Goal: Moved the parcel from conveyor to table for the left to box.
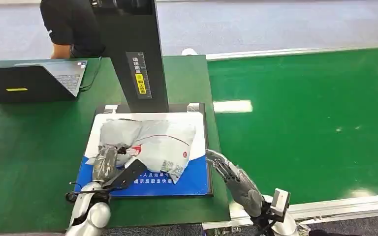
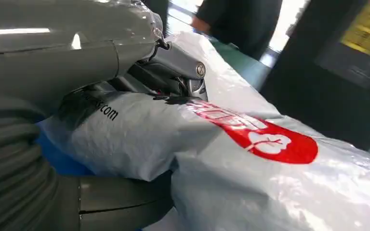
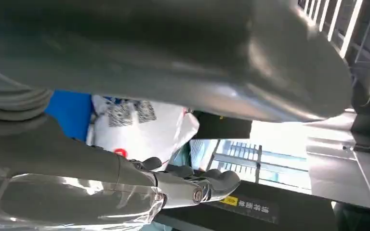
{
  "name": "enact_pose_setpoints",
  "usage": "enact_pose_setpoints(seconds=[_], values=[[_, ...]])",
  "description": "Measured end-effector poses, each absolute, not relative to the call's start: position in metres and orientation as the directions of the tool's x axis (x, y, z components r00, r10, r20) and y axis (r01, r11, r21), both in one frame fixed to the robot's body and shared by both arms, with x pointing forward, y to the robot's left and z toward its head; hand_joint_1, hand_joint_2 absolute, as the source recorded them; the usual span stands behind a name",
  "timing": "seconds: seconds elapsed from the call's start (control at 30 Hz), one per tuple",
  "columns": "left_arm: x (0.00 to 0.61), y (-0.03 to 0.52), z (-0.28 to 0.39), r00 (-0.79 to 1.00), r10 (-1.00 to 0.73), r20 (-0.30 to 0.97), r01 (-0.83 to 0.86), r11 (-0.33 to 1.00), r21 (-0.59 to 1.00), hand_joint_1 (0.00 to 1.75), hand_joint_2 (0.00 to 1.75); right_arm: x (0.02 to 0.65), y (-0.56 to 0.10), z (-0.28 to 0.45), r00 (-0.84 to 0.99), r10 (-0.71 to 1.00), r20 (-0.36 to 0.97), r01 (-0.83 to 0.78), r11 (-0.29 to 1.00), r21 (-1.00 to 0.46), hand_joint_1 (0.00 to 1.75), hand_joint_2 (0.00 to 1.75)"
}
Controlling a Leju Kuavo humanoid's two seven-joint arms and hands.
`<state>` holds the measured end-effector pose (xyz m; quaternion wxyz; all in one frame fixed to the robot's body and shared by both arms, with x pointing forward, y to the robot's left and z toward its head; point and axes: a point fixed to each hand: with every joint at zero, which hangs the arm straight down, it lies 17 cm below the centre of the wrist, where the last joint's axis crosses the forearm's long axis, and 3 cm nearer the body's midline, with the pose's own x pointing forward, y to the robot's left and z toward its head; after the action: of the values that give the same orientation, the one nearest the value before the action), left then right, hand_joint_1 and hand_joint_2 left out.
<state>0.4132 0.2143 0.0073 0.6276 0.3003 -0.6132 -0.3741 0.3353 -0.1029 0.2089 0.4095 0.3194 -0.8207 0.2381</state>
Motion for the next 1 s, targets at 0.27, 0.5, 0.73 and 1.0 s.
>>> enact_pose_setpoints(seconds=[0.27, 0.5, 0.73, 1.0], values=[[0.418, 0.313, 0.032, 0.133, -0.843, 0.522, -0.167, 0.5, 0.85, 1.75, 1.75, 0.331, -0.108, 0.208, -0.46, -0.329, 0.824, -0.709, 0.695, -0.119, 0.0, 0.0], [0.4, 0.439, 0.078, 0.295, -0.798, 0.526, -0.48, 0.352, 0.804, 1.75, 1.75, 0.33, -0.115, 0.207, -0.464, -0.322, 0.825, -0.693, 0.712, -0.112, 0.0, 0.0], [0.348, 0.529, 0.088, 0.425, -0.693, 0.582, -0.634, 0.232, 0.738, 1.75, 1.75, 0.329, -0.12, 0.205, -0.463, -0.319, 0.827, -0.684, 0.722, -0.105, 0.0, 0.0], [0.321, 0.562, 0.096, 0.453, -0.67, 0.589, -0.688, 0.158, 0.709, 0.0, 1.75, 0.329, -0.121, 0.205, -0.463, -0.323, 0.825, -0.681, 0.726, -0.099, 0.0, 0.0]])
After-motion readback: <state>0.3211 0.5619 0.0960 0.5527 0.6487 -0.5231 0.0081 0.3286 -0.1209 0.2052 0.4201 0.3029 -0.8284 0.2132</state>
